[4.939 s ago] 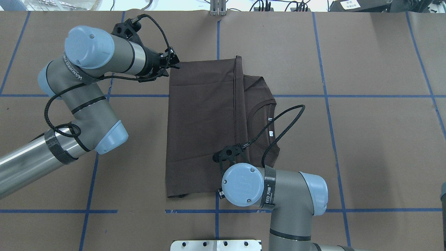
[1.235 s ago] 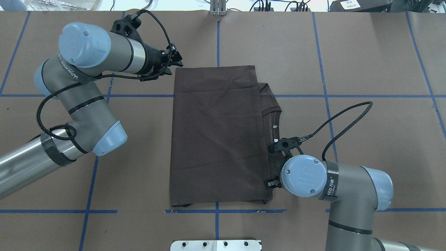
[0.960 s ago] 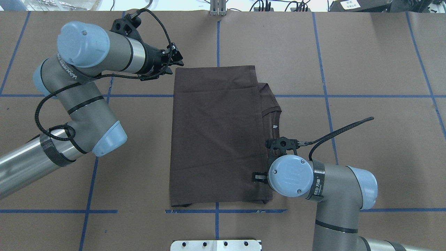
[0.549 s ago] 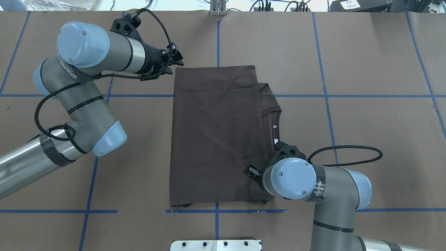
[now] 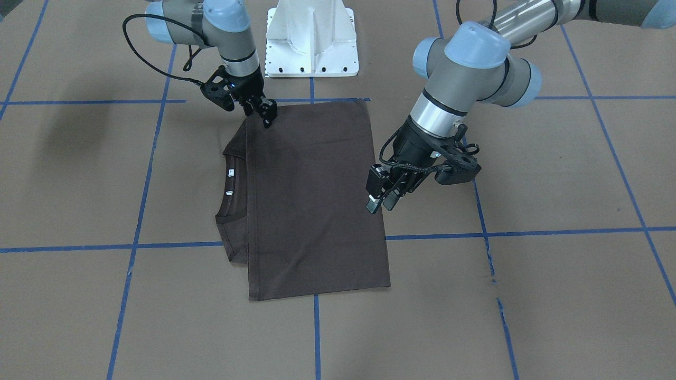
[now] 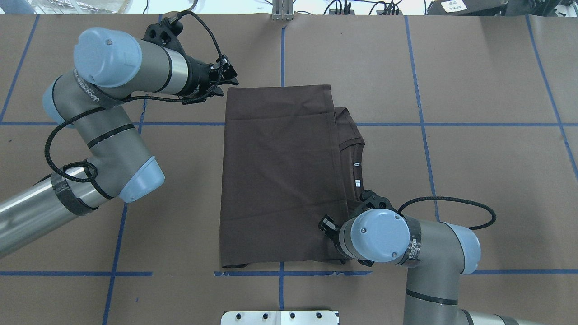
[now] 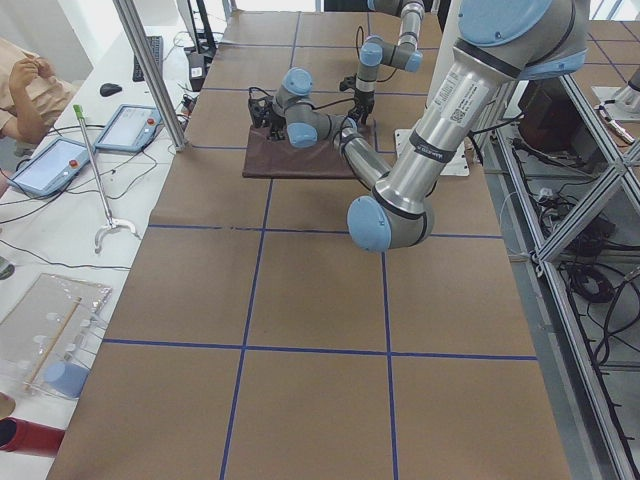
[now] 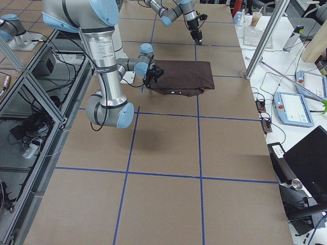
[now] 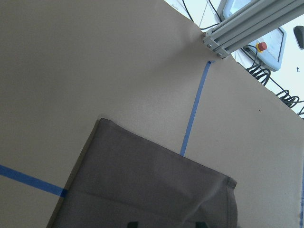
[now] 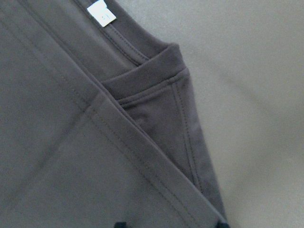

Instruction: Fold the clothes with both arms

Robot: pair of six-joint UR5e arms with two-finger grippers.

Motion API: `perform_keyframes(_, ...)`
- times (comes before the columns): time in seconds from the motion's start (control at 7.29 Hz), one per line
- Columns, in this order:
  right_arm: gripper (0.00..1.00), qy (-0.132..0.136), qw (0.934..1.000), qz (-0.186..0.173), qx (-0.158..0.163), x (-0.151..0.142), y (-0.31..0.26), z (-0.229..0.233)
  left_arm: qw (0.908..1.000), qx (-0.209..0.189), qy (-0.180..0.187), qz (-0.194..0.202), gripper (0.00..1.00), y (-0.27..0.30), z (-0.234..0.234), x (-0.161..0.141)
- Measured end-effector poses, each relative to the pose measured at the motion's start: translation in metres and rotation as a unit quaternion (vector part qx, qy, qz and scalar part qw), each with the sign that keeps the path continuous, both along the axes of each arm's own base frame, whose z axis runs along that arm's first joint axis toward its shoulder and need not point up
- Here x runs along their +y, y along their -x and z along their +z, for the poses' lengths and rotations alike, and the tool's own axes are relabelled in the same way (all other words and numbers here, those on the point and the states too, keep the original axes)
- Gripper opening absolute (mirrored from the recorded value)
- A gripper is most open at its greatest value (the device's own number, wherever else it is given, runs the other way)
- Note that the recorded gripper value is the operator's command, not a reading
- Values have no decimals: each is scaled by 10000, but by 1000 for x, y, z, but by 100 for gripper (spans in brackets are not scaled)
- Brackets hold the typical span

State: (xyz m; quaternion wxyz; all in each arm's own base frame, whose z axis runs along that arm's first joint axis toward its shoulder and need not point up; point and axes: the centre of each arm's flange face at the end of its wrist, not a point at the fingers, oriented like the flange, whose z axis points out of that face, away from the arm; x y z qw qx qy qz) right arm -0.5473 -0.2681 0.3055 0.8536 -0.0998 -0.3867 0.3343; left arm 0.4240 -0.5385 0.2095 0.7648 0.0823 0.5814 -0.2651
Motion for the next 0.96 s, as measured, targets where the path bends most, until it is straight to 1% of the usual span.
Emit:
perform_keyframes(0.27,70,7,10000,7,-2,0,-3,0,10000,0,6,-2,50,0,0,0)
perform_keyframes(0.41,56,12,10000,10,5,1,-4,2,10000,-3,9,-1,50,0,1,0)
perform_keyframes(0.55,10,21,10000,15,24,1,-5,4,10000,-6,10,0,50,-1,1,0)
perform_keyframes(0.69,0,26,10000,18,40,1,-5,7,10000,-9,12,3,50,-1,1,0)
perform_keyframes(0.96,0,29,10000,-10,39,3,-5,7,10000,-15,13,7,50,-2,2,0)
